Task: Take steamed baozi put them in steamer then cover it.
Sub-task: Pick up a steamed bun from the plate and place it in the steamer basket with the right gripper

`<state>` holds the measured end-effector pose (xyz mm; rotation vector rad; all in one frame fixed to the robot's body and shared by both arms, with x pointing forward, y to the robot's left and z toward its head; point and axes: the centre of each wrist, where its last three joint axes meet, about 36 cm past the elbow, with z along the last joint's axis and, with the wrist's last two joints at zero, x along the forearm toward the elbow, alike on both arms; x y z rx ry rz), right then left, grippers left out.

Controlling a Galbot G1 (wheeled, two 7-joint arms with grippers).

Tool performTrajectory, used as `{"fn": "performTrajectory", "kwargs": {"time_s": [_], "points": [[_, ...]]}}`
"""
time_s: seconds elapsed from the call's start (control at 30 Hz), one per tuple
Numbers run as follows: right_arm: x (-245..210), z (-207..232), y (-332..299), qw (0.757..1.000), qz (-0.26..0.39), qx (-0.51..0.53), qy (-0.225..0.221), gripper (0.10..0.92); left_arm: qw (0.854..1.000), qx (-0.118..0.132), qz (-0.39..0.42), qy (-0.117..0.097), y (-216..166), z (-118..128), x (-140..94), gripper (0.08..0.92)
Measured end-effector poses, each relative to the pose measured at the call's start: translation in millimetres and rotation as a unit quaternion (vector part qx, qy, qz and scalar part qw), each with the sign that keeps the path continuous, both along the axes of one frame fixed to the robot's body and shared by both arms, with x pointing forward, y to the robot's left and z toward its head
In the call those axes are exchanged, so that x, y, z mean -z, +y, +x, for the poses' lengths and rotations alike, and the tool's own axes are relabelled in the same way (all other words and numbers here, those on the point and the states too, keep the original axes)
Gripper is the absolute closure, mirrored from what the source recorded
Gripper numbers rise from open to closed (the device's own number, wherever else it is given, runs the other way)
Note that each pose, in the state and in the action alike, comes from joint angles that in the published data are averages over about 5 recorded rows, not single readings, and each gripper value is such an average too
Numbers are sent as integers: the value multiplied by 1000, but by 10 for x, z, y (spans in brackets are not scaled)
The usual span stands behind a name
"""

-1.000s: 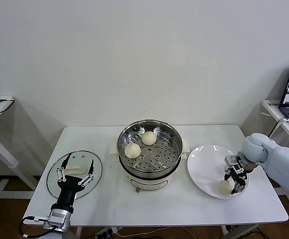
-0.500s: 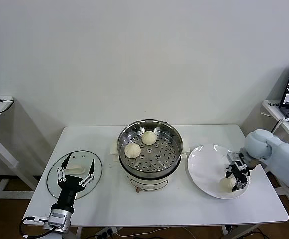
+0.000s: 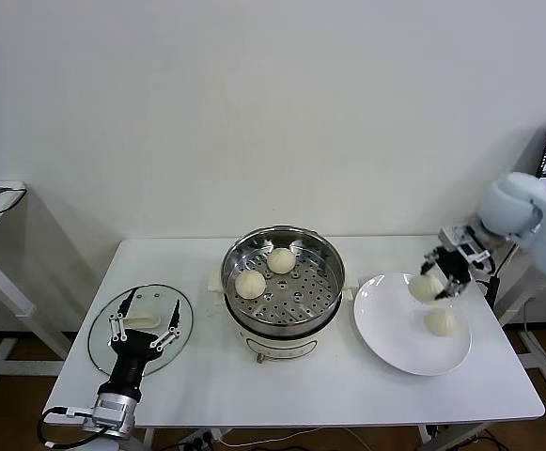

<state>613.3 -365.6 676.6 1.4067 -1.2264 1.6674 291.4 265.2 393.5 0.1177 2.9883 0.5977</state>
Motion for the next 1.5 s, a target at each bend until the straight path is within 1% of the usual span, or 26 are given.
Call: {"fn": "performTrajectory", "kwargs": {"time_s": [0.1, 0.23, 0.33, 0.47, 0.8, 1.03, 1.27, 1.5], "points": [[-300, -11, 252, 998, -11, -57, -31, 352, 1000, -2, 1, 0, 15, -2, -3, 177], [-594, -71, 631, 988, -32, -135, -66, 334, 1000, -4, 2, -1, 28, 3, -9, 177], [-725, -123, 923, 976, -49, -193, -86, 331, 1000, -4, 2, -1, 31, 13, -10, 177], [-762, -156, 1305, 956, -70, -268, -101, 335, 1000, -5, 1, 0, 34, 20, -2, 177], [-469, -205, 2112, 893, -101, -425, -109, 332, 1000, -9, 4, 2, 100, 14, 19, 177], [-128, -304, 2481, 853, -99, -503, -100, 328, 1000, -11, 6, 5, 145, 26, 47, 177], [197, -379, 2659, 834, -76, -541, -80, 327, 1000, -14, 8, 8, 186, 42, 81, 177], [431, -401, 2783, 828, -60, -554, -58, 327, 1000, -16, 8, 9, 201, 53, 101, 177]]}}
